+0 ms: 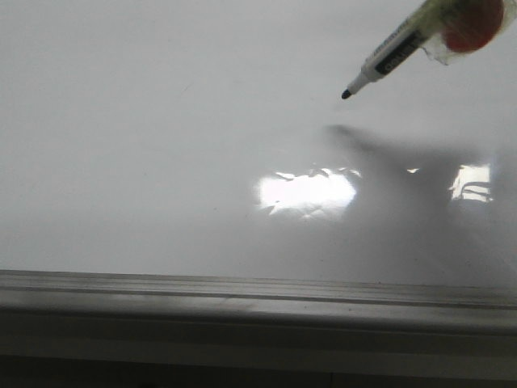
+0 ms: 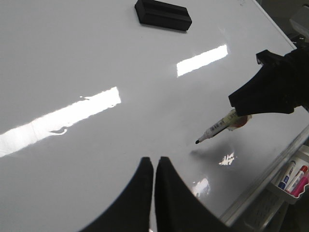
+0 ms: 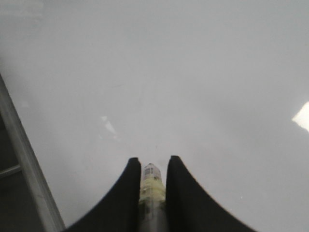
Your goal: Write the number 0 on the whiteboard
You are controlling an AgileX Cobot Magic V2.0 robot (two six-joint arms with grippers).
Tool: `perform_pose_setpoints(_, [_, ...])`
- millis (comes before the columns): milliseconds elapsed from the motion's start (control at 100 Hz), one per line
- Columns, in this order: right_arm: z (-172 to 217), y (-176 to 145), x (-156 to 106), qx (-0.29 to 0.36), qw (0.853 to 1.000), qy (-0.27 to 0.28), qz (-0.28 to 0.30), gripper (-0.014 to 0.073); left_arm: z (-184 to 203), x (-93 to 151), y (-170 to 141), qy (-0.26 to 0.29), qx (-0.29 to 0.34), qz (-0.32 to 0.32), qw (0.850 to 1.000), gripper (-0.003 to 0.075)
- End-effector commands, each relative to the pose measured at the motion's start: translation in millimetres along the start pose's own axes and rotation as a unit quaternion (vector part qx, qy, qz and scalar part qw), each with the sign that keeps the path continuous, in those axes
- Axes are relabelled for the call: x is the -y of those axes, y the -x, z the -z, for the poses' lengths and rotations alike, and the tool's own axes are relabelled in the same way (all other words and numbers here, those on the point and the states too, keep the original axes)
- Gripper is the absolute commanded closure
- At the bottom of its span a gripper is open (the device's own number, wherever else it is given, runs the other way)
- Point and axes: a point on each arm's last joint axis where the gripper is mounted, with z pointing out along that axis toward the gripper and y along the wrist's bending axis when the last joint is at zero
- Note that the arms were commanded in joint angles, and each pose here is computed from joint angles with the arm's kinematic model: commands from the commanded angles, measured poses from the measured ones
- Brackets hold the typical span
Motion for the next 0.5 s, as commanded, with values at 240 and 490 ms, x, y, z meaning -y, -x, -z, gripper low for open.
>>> perform_pose_setpoints(240, [-17.9, 15.6, 9.7, 0.057, 0.998, -0.036, 0.004, 0.0643, 0.8, 4.4, 11.3, -0.025, 0.031, 0.018, 0.999, 0.0740])
perform_pose_setpoints(490, [-29.0, 14.5, 10.7, 0.055, 0.998, -0.040, 0.013, 0.0643, 0.8, 4.7, 11.2, -0.027, 0.030, 0.022, 0.999, 0.0740])
